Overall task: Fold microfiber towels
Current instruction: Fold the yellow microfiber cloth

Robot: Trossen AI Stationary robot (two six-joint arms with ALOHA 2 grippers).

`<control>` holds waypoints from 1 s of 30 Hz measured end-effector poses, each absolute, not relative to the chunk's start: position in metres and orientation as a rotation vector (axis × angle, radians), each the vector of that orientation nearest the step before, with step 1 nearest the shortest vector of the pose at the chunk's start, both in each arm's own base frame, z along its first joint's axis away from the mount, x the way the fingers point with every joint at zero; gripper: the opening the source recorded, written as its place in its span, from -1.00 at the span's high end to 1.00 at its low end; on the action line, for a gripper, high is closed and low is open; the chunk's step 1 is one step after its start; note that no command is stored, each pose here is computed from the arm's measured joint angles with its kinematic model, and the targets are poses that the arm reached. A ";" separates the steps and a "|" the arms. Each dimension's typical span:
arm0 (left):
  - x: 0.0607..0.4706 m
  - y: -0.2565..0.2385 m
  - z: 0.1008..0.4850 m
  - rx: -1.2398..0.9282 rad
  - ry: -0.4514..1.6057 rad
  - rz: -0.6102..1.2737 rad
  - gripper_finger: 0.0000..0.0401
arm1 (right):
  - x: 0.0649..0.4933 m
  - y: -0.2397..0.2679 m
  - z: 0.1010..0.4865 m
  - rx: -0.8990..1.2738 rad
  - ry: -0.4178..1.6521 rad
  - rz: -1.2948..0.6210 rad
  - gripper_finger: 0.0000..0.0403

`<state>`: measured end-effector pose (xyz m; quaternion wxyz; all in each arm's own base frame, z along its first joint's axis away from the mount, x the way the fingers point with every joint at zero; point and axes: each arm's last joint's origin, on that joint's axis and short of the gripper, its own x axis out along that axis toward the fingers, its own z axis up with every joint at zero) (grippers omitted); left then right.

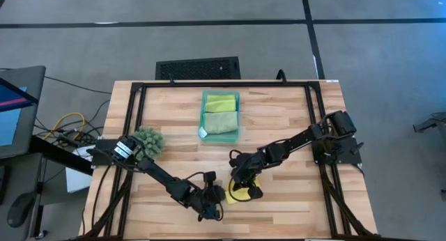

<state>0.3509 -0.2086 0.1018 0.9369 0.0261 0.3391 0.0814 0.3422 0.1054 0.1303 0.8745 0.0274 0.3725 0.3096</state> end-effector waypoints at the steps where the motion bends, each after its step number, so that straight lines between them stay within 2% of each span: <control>1: 0.351 -0.209 0.102 0.053 0.693 0.166 1.00 | 0.342 0.105 0.131 0.058 0.779 0.645 0.90; 14: 0.341 -0.221 0.108 0.045 0.697 0.141 1.00 | 0.340 0.093 0.120 0.068 0.822 0.580 0.89; 19: 0.338 -0.223 0.122 0.035 0.661 0.154 1.00 | 0.343 0.097 0.125 0.026 0.749 0.600 0.84; 23: 0.339 -0.222 0.124 0.033 0.648 0.167 1.00 | 0.347 0.100 0.129 0.001 0.688 0.569 0.70; 30: 0.344 -0.230 0.135 0.023 0.617 0.127 1.00 | 0.350 0.089 0.128 0.000 0.698 0.436 0.32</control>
